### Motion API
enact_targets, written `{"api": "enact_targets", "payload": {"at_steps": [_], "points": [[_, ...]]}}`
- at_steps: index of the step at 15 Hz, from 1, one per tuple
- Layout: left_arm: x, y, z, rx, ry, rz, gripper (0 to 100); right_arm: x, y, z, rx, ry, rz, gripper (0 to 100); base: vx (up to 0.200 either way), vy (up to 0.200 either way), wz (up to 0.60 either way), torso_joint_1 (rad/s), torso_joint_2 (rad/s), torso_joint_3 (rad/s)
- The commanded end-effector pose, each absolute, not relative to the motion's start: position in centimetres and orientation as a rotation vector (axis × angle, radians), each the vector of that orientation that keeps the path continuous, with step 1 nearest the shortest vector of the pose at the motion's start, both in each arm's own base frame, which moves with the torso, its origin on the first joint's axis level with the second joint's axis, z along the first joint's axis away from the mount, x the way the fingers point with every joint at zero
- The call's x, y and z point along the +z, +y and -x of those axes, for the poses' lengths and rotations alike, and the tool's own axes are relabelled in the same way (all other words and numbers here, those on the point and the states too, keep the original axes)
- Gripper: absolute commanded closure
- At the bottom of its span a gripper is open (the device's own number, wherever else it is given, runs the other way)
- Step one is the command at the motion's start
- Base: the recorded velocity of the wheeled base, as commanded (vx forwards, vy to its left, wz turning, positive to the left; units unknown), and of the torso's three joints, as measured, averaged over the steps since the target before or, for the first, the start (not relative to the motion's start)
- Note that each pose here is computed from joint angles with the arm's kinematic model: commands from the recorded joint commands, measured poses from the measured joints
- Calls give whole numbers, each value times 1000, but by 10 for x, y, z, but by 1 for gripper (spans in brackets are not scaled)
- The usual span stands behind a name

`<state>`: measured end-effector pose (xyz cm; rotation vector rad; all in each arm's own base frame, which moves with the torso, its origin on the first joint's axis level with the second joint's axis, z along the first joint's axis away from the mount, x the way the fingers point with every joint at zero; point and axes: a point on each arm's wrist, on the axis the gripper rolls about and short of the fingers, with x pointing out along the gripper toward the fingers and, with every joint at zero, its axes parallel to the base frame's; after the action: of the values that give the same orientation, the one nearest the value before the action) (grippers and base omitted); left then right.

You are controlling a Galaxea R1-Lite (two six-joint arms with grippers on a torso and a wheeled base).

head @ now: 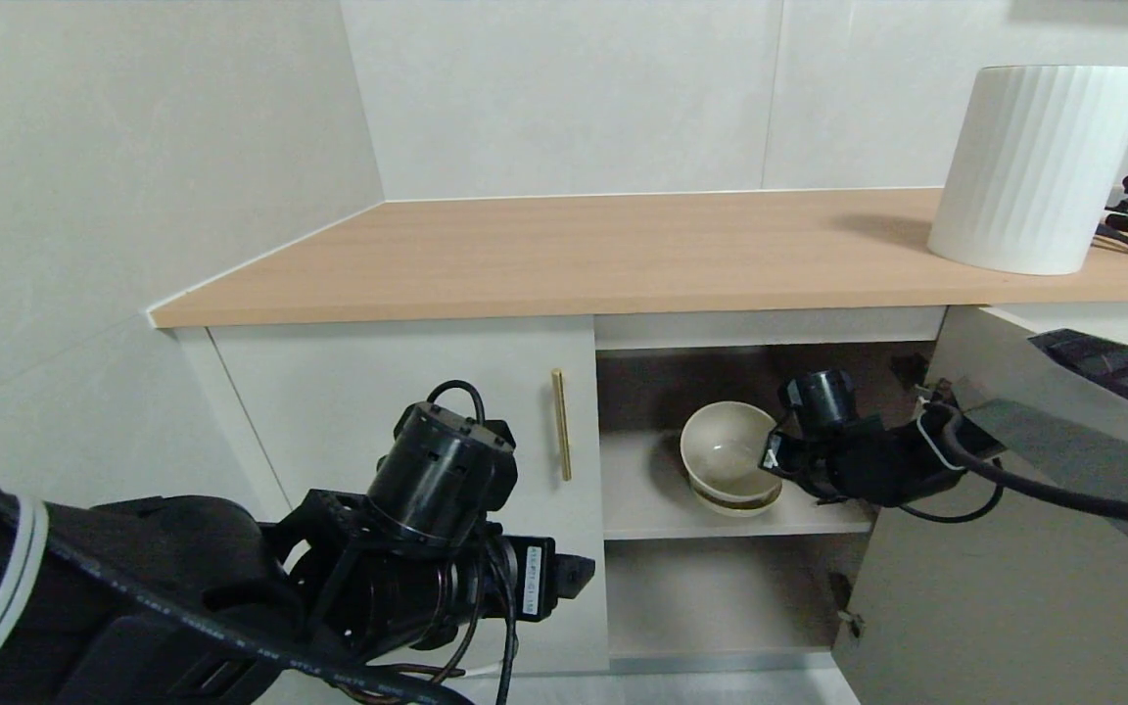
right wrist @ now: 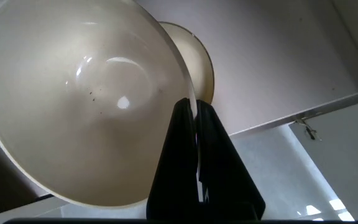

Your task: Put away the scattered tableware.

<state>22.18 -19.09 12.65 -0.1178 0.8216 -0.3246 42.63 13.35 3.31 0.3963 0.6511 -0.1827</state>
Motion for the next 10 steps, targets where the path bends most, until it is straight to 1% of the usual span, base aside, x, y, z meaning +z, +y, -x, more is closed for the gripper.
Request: {"api": "enact_targets", "payload": {"at_steps": [1, 10], "points": [[125, -192, -223, -323, 826, 116, 0, 23, 134, -430, -188, 663, -392, 100, 0, 0, 0, 0, 0, 0], [123, -192, -223, -320, 833, 114, 0, 15, 121, -442, -226, 670, -397, 100, 0, 0, 0, 0, 0, 0]]}}
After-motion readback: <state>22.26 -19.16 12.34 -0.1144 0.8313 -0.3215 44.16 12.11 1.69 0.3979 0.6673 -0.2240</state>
